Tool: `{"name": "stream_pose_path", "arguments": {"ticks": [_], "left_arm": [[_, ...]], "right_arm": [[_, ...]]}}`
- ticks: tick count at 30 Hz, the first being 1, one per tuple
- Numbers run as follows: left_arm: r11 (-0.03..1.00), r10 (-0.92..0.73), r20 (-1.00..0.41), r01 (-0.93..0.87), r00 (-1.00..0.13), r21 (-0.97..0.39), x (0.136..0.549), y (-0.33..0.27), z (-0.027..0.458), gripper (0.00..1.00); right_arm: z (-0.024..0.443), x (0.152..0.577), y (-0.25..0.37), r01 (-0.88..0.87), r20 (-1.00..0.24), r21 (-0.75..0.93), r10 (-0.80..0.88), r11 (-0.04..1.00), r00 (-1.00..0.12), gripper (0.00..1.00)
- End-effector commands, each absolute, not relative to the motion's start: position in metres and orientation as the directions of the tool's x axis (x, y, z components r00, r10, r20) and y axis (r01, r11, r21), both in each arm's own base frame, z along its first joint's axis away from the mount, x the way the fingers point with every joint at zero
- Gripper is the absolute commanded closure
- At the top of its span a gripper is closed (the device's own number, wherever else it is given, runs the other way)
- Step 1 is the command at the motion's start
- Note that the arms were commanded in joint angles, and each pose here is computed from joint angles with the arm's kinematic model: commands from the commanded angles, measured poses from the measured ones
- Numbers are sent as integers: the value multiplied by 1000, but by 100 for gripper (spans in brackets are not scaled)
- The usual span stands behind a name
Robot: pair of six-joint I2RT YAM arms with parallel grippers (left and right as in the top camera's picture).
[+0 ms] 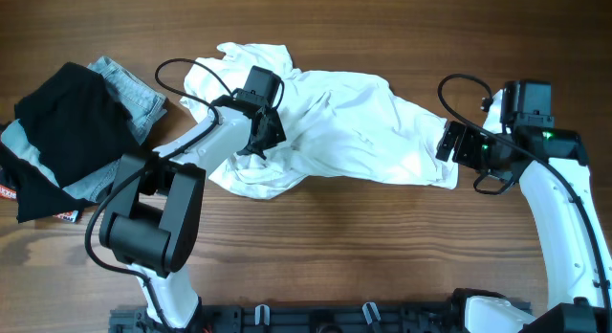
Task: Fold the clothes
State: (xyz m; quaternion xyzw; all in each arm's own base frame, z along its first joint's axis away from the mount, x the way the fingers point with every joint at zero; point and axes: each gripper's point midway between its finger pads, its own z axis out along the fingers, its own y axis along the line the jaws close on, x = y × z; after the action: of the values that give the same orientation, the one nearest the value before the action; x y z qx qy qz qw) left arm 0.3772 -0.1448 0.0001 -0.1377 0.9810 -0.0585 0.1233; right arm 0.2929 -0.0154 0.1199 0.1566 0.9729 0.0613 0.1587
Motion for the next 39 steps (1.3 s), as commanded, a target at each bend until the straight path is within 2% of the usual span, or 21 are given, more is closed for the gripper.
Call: {"name": "stream_pose_path", "arguments": {"ticks": [1, 3, 5, 7, 8, 10, 11, 14, 16, 18, 24, 26, 28, 31, 32, 33, 35, 36, 39], "left_arm": [[964, -248, -248, -214, -937, -157, 389, -148, 10, 96], [948, -285, -397, -193, -872, -255, 433, -152, 91, 96], [923, -348, -576, -163, -739, -348, 479, -148, 167, 96], [912, -395, -673, -178, -625, -370, 509, -132, 191, 96], [909, -402, -665, -183, -629, -376, 513, -131, 185, 76], [919, -382, -612, -213, -692, -332, 505, -130, 154, 42], [927, -365, -551, -241, -750, -286, 492, -127, 129, 32], [941, -334, -391, -282, -858, -186, 455, -121, 85, 29], [948, -317, -232, -296, -920, -121, 419, -117, 57, 29], [950, -312, -148, -306, -939, -59, 396, -110, 46, 26], [948, -317, -201, -309, -927, -73, 409, -109, 44, 23], [948, -317, -209, -307, -925, -79, 412, -110, 45, 22], [948, -317, -207, -308, -926, -78, 411, -110, 45, 22], [948, -317, -204, -308, -926, -76, 410, -110, 44, 22], [948, -317, -203, -308, -927, -75, 410, -110, 44, 22], [949, -316, -201, -308, -927, -74, 410, -110, 44, 22], [949, -316, -201, -308, -927, -73, 409, -110, 44, 21], [949, -316, -201, -308, -927, -74, 410, -110, 44, 21], [949, -316, -201, -308, -927, -74, 409, -110, 44, 21]], "right_arm": [[119, 292, -17, 277, -291, 161, 314, 947, -904, 0], [119, 292, -17, 278, -293, 159, 314, 947, -903, 0], [119, 293, -17, 278, -295, 160, 315, 947, -902, 0], [119, 293, -17, 278, -297, 160, 315, 947, -901, 0], [119, 293, -17, 278, -296, 160, 315, 947, -902, 0], [119, 293, -17, 278, -297, 160, 315, 947, -902, 0], [119, 293, -17, 278, -297, 160, 315, 947, -902, 0], [119, 293, -17, 277, -298, 160, 314, 947, -901, 0], [123, 294, 13, 92, -298, 275, 176, 957, -938, 0], [114, 292, 35, 53, -247, 323, 138, 945, -959, 0], [55, 275, 125, -124, -60, 368, -109, 921, -992, 0], [40, 272, 163, -165, -40, 420, -163, 892, -986, 0], [34, 279, 182, -146, -55, 433, -135, 890, -989, 2], [26, 294, 191, -86, -86, 397, -56, 914, -995, 12], [19, 297, 185, -49, -83, 359, -20, 932, -996, 18], [15, 299, 180, -23, -79, 333, 3, 943, -997, 31], [13, 303, 177, -20, -96, 313, 11, 950, -995, 78], [14, 306, 179, -20, -106, 319, 15, 948, -994, 96], [15, 315, 172, -6, -144, 286, 36, 958, -989, 96]]}}
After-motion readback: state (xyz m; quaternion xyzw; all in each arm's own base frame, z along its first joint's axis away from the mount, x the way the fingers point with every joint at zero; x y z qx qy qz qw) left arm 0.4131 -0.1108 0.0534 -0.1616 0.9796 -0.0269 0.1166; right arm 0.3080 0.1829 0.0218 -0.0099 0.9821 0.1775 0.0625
